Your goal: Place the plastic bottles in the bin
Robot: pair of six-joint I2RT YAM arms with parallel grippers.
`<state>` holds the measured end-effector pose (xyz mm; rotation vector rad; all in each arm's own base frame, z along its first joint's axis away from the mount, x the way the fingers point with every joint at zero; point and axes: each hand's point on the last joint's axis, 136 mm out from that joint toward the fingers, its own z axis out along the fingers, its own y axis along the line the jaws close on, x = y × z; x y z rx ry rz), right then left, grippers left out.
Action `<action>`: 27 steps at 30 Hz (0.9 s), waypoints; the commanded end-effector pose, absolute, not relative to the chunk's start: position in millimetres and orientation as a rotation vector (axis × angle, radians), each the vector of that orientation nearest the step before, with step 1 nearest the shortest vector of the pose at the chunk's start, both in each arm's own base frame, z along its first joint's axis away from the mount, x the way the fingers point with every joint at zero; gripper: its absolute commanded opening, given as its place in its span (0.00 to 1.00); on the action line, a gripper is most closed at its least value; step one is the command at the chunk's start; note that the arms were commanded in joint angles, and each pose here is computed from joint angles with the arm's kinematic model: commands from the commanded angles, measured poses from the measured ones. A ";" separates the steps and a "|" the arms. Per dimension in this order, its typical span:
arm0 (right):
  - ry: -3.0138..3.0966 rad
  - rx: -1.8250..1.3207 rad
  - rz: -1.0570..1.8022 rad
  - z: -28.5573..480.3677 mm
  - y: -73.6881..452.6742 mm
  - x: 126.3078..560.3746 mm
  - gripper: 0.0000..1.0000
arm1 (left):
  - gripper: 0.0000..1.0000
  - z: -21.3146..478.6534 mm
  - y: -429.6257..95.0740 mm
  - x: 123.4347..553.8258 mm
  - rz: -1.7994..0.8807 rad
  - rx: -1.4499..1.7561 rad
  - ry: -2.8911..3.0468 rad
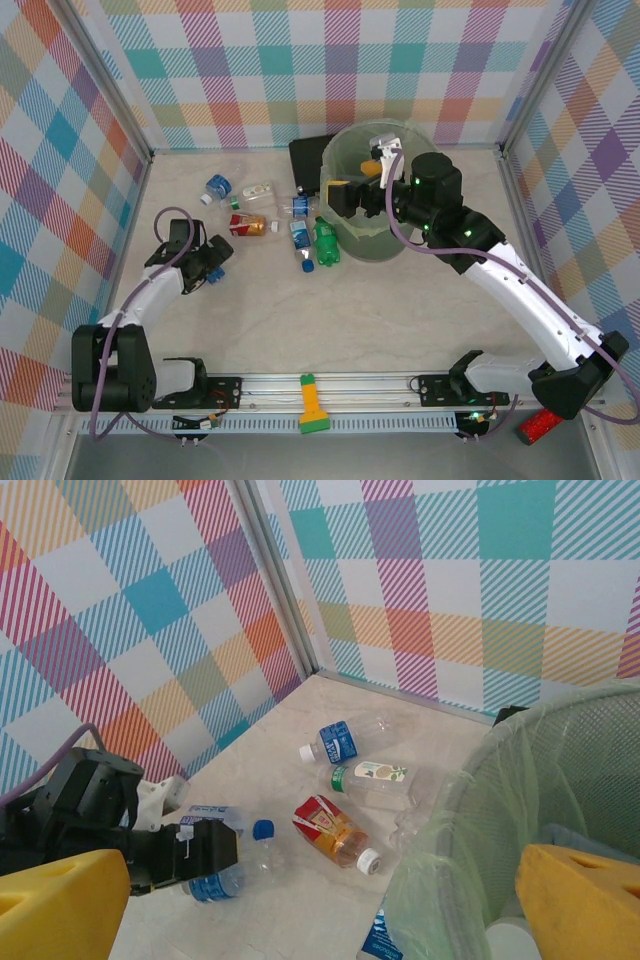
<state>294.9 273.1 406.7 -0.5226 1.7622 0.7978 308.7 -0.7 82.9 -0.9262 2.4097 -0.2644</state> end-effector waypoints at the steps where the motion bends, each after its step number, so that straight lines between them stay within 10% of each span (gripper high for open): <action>1: 1.737 -0.518 0.839 412.5 279.8 293.5 0.99 | 1.00 87.5 -23.6 298.2 -0.396 -0.902 2.432; 27: 1.746 -0.515 0.853 411.9 280.2 289.1 0.99 | 0.99 99.4 -12.1 318.4 -0.165 -0.754 2.393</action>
